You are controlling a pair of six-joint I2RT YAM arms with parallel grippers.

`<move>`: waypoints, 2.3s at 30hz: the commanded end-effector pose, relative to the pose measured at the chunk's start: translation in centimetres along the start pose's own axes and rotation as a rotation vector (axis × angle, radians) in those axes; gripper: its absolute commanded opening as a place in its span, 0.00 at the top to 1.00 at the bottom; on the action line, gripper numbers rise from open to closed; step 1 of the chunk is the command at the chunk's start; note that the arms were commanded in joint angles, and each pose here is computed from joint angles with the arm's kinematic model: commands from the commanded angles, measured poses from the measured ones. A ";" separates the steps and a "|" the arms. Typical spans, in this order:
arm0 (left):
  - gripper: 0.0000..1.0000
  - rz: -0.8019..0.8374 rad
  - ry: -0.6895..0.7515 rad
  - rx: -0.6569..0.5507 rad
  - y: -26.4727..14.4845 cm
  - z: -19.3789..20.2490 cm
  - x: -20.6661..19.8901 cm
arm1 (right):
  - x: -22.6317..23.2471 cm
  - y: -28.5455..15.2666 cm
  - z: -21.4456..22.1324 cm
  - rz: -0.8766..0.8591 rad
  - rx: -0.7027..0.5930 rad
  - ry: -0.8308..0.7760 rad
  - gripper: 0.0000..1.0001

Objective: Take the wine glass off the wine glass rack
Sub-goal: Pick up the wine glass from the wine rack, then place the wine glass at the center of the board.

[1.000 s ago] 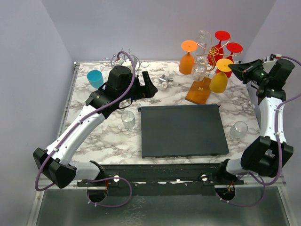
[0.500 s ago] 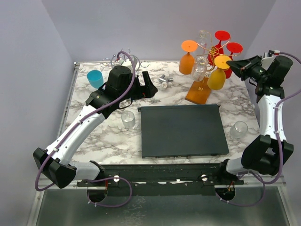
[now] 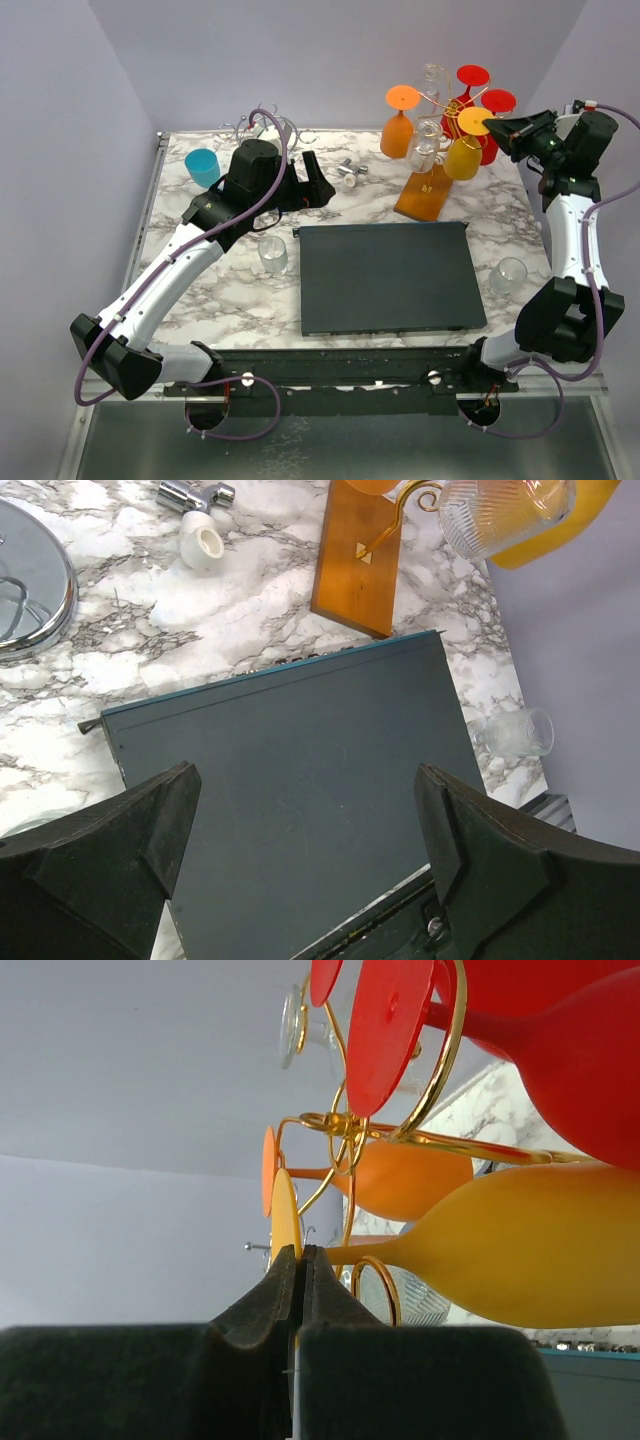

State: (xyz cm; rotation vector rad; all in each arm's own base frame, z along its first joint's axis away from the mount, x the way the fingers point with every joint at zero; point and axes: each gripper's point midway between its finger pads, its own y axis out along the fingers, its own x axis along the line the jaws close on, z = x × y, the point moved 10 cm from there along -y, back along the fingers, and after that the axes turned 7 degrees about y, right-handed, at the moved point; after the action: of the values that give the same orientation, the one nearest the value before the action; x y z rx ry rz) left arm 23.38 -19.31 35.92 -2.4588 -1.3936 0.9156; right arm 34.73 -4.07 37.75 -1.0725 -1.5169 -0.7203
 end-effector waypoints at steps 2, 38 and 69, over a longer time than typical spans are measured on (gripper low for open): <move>0.03 0.017 -0.009 -0.042 -0.5 -1.0 -0.6 | 2.1 -0.5 -0.7 -0.027 -0.160 -0.075 0.99; 0.01 0.048 -0.011 -0.017 -0.7 -0.7 -0.7 | 1.6 -8.8 7.0 0.187 -0.093 -0.135 0.99; 0.01 0.455 -0.107 -0.310 -6.7 -8.3 3.3 | 18.0 -0.2 17.8 -0.520 0.685 -0.057 1.00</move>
State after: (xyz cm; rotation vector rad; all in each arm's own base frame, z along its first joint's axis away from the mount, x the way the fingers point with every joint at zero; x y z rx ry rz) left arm 25.12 -12.03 41.48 -2.7667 -1.4568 0.9918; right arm 26.70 15.49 47.47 -0.4242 -1.8610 -0.4091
